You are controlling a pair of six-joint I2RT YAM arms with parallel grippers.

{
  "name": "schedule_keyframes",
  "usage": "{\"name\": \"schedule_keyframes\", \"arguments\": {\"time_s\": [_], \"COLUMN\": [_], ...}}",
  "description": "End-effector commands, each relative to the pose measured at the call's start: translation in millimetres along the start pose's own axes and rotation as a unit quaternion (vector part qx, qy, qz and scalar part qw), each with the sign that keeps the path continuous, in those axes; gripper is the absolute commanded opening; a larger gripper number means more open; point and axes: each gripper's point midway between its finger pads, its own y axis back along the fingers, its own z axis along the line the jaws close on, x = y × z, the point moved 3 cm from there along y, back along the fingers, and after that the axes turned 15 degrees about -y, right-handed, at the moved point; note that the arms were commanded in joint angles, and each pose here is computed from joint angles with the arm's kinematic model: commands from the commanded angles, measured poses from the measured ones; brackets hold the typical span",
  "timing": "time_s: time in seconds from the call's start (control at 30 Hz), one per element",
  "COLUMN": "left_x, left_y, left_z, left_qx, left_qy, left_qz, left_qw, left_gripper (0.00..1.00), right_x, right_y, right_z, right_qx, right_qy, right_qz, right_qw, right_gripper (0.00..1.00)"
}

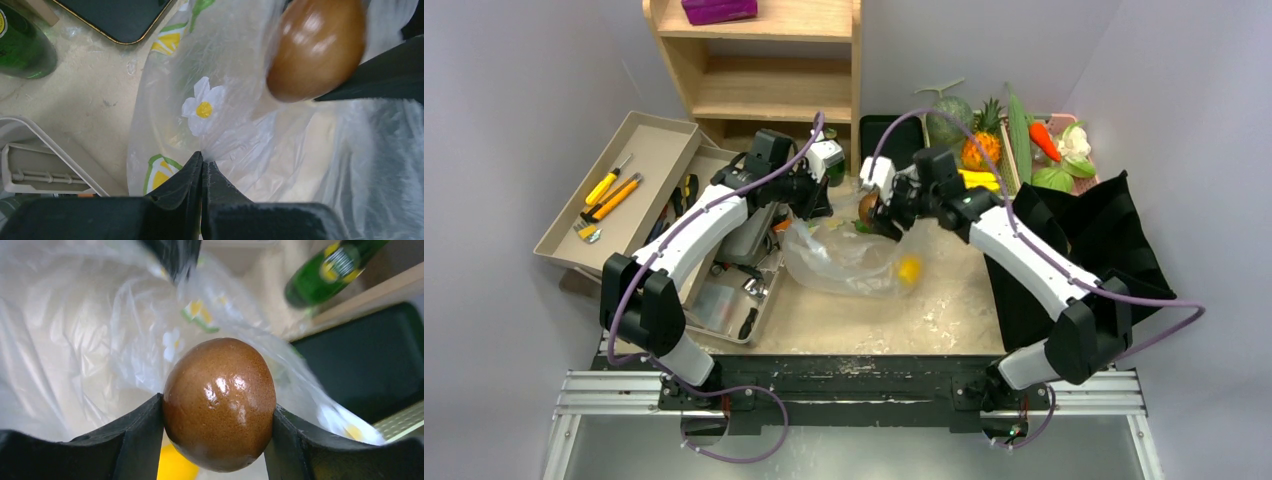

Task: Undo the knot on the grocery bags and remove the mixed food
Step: Pick up the fake vegetable from the takeout bag.

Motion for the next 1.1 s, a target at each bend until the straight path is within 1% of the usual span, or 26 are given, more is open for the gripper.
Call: {"name": "schedule_keyframes", "arguments": {"time_s": [0.0,0.1,0.23,0.33,0.4,0.43,0.5,0.57,0.6,0.67,0.73,0.77,0.8,0.83,0.9,0.93,1.0,1.07], "left_x": [-16.3,-16.5,-15.8,-14.7,-13.8,-13.8,-13.6,-14.5,-15.3,-16.5,-16.8,-17.7,-18.0,-18.0,-17.9,-18.0,-17.1,-15.7], "left_y": [3.9,3.1,2.8,2.6,2.5,2.5,2.2,1.3,1.0,-0.3,-2.0,-2.5,-2.8,-3.3,-4.1,-4.0,-4.9,-5.7], "left_z": [3.3,2.9,2.9,3.0,2.8,2.9,2.8,2.8,2.7,3.4,4.1,4.6,4.8,5.3,5.8,6.2,5.7,5.9], "left_qx": [-0.006,-0.006,-0.007,-0.008,-0.008,-0.009,-0.008,-0.006,-0.006,-0.004,-0.003,-0.003,-0.002,-0.003,-0.004,-0.004,-0.004,-0.005], "left_qy": [-0.013,-0.008,-0.006,-0.005,-0.003,-0.002,0.001,0.002,0.003,0.003,0.006,0.006,0.006,0.007,0.007,0.008,0.011,0.013], "left_qz": [-0.018,-0.018,-0.017,-0.014,-0.012,-0.011,-0.012,-0.012,-0.013,-0.014,-0.014,-0.015,-0.015,-0.015,-0.015,-0.016,-0.016,-0.016], "left_qw": [1.000,1.000,1.000,1.000,1.000,1.000,1.000,1.000,1.000,1.000,1.000,1.000,1.000,1.000,1.000,1.000,1.000,1.000], "left_gripper": [0.00,0.00,0.00,0.00,0.00,0.00,0.00,0.00,0.00,0.00,0.00,0.00,0.00,0.00,0.00,0.00,0.00,0.00], "right_x": [-60.6,-80.9,-88.1,-98.0,-113.4,-124.6,-147.0,-156.8,-156.5,-149.9,-140.0,-134.2,-128.4,-119.3,-100.3,-90.9,-71.1,-54.7], "right_y": [38.8,53.0,60.0,73.0,87.6,97.8,118.9,134.4,138.5,146.3,153.3,158.5,165.6,169.9,181.7,186.1,198.7,202.0], "right_z": [16.2,18.0,25.9,26.9,16.2,5.1,-30.9,-74.4,-95.4,-137.6,-180.0,-201.6,-222.5,-243.0,-279.8,-294.8,-320.2,-337.3], "right_qx": [-0.119,-0.164,-0.202,-0.220,-0.224,-0.222,-0.199,-0.147,-0.109,-0.006,0.120,0.184,0.246,0.301,0.389,0.416,0.459,0.489], "right_qy": [-0.075,-0.110,-0.130,-0.156,-0.197,-0.226,-0.267,-0.302,-0.310,-0.308,-0.297,-0.293,-0.295,-0.285,-0.289,-0.294,-0.302,-0.301], "right_qz": [-0.096,-0.121,-0.121,-0.136,-0.160,-0.178,-0.227,-0.263,-0.272,-0.278,-0.274,-0.269,-0.264,-0.248,-0.224,-0.216,-0.209,-0.196], "right_qw": [0.985,0.973,0.963,0.953,0.941,0.932,0.915,0.904,0.904,0.910,0.907,0.899,0.885,0.876,0.846,0.833,0.809,0.795], "right_gripper": [0.47,0.46,0.46,0.45,0.45,0.45,0.45,0.45,0.45,0.45,0.46,0.45,0.46,0.46,0.45,0.46,0.44,0.42]}}
